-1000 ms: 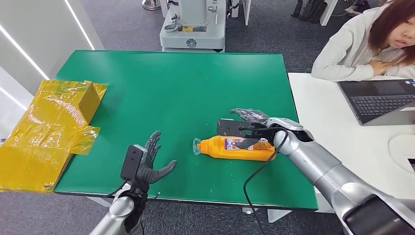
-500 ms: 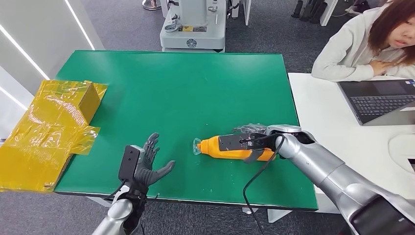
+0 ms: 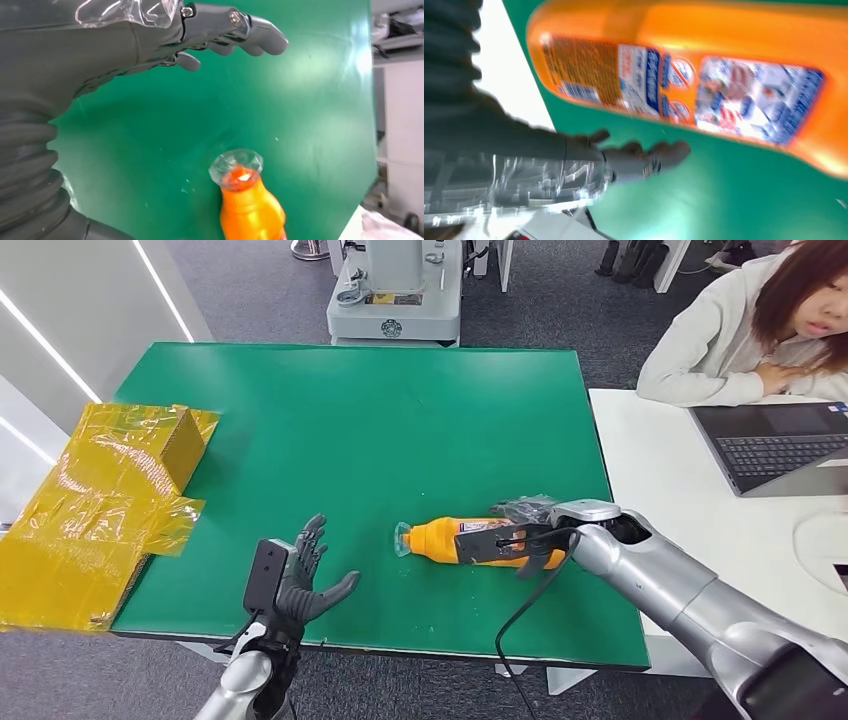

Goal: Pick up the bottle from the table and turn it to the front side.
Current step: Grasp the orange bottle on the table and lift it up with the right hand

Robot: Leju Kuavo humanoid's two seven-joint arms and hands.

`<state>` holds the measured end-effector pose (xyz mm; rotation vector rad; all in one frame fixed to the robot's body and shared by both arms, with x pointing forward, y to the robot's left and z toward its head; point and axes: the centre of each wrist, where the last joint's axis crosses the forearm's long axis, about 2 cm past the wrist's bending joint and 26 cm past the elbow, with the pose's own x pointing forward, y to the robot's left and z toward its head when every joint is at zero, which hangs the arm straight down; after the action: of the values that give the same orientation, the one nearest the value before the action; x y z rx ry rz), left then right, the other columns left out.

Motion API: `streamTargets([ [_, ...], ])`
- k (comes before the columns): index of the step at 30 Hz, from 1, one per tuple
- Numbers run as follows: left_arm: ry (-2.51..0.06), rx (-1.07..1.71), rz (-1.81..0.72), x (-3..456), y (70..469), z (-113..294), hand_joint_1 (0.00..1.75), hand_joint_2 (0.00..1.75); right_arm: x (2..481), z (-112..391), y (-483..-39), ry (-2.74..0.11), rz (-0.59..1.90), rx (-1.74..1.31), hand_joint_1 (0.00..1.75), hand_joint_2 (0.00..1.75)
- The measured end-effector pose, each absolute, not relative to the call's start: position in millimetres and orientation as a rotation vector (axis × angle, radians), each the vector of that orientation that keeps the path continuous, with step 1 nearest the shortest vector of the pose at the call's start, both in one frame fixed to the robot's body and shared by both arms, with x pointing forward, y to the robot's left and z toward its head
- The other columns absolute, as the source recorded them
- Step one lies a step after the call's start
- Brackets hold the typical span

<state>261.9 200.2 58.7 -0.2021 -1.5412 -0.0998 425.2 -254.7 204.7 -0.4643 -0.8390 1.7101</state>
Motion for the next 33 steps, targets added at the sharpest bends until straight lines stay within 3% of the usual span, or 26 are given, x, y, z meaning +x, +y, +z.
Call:
streamTargets([
  [8,-1.540,-0.197,-0.101,260,200,57,0.00,1.75,410,192,-258,-0.783,1.798,-0.631,0.00,1.75],
  [23,-1.558,-0.186,-0.108,261,199,58,0.00,1.75,391,163,-257,-0.756,1.864,-0.660,0.00,1.75],
  [26,-1.565,-0.181,-0.112,261,199,58,0.00,1.75,387,156,-255,-0.789,1.861,-0.685,0.10,1.75],
  [28,-1.566,-0.178,-0.113,261,199,57,0.00,1.75,385,152,-253,-0.819,1.850,-0.689,0.37,1.75],
  [29,-1.566,-0.176,-0.113,261,200,57,0.00,1.75,384,150,-252,-0.833,1.843,-0.687,0.59,1.75],
  [30,-1.567,-0.174,-0.112,261,200,57,0.00,1.75,383,149,-250,-0.847,1.836,-0.684,0.95,1.75],
  [33,-1.572,-0.164,-0.105,261,202,56,0.00,1.75,382,147,-247,-0.885,1.815,-0.669,1.66,1.75],
])
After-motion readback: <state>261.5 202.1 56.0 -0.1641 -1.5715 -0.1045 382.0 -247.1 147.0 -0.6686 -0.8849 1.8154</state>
